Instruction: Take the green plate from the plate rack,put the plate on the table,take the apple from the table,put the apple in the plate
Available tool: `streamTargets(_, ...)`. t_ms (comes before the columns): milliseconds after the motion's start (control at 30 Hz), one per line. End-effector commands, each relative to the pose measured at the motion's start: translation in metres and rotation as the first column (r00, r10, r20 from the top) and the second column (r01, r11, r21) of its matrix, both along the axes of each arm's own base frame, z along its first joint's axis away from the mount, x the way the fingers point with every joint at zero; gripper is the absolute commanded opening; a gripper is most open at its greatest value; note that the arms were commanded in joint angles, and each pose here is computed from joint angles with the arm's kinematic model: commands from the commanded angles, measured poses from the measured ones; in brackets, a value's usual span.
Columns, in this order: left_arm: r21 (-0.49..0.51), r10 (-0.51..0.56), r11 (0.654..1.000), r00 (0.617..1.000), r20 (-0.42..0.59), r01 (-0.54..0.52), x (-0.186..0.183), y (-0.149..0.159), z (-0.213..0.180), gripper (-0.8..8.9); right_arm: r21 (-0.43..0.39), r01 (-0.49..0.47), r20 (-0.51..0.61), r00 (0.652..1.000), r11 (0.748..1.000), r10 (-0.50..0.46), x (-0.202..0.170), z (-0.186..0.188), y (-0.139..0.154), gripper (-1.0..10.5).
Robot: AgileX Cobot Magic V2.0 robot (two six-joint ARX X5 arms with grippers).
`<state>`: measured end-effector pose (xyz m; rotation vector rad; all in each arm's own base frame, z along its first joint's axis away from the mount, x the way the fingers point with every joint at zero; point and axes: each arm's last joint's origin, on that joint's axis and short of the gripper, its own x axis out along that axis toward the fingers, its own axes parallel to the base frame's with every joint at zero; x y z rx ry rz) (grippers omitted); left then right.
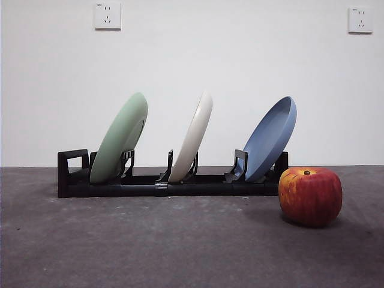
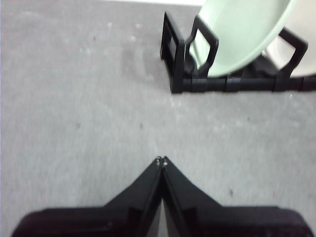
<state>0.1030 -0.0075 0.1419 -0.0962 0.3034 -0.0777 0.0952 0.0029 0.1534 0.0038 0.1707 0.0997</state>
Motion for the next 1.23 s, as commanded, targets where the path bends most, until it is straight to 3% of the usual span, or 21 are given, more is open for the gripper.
streamTargets(33,-0.119,0.032,0.993,0.999,0.034,-0.028,0.001,0.0,0.003,-0.04,0.269,0.051,-0.036,0.998,0.962,-0.043,0.001,-0.003,0.0,0.0)
streamTargets(100,-0.254,0.008,0.967,0.999,0.04,0.003,0.002,-0.002,0.007,-0.04,0.462,0.084,-0.068,0.996,0.883,-0.06,0.0,-0.002,0.0,0.0)
streamTargets(167,-0.339,-0.051,0.938,0.997,0.065,0.07,0.002,-0.004,0.013,-0.04,0.589,0.107,-0.083,0.994,0.801,-0.072,0.0,0.002,0.0,0.0)
streamTargets(200,-0.372,-0.079,0.923,0.994,0.077,0.103,0.001,-0.005,0.018,-0.04,0.654,0.131,-0.089,0.991,0.745,-0.096,-0.001,0.005,0.0,0.0)
streamTargets(300,-0.421,-0.146,0.887,0.98,0.133,0.189,-0.001,-0.007,0.042,-0.04,0.818,0.182,-0.108,0.98,0.545,-0.165,-0.002,0.015,-0.002,0.0)
streamTargets(400,-0.406,-0.166,0.88,0.96,0.224,0.247,-0.005,-0.008,0.083,-0.04,0.846,0.151,-0.061,0.98,0.511,-0.187,-0.005,0.031,-0.003,0.0)
streamTargets(533,-0.375,-0.168,0.881,0.933,0.317,0.286,-0.008,-0.007,0.137,-0.05,0.86,0.011,0.097,0.978,0.511,-0.184,-0.01,0.058,-0.003,0.0)
streamTargets(600,-0.369,-0.171,0.88,0.925,0.34,0.299,-0.007,-0.008,0.157,-0.05,0.847,-0.095,0.207,0.965,0.522,-0.16,-0.013,0.074,-0.002,0.0)
streamTargets(667,-0.363,-0.188,0.875,0.916,0.355,0.32,-0.005,-0.008,0.177,-0.05,0.811,-0.187,0.299,0.947,0.554,-0.118,-0.017,0.092,-0.001,0.0)
streamTargets(767,-0.352,-0.251,0.857,0.9,0.356,0.378,0.003,-0.011,0.204,-0.04,0.738,-0.257,0.345,0.938,0.624,-0.022,-0.019,0.122,0.002,-0.1)
streamTargets(900,-0.293,-0.375,0.84,0.879,0.294,0.457,0.019,-0.015,0.233,-0.06,0.589,-0.31,0.31,0.939,0.746,0.146,-0.011,0.169,0.007,-0.1)
streamTargets(967,-0.257,-0.424,0.841,0.875,0.233,0.476,0.028,-0.016,0.245,-0.06,0.52,-0.339,0.264,0.937,0.784,0.23,-0.002,0.193,0.009,-0.1)
streamTargets(1033,-0.226,-0.449,0.851,0.88,0.153,0.474,0.038,-0.017,0.255,-0.06,0.456,-0.377,0.205,0.926,0.806,0.317,0.009,0.219,0.011,-0.1)
streamTargets(1233,-0.151,-0.487,0.867,0.872,-0.054,0.475,0.065,-0.024,0.281,-0.06,0.347,-0.46,0.029,0.876,0.817,0.481,0.047,0.283,0.017,-0.1)
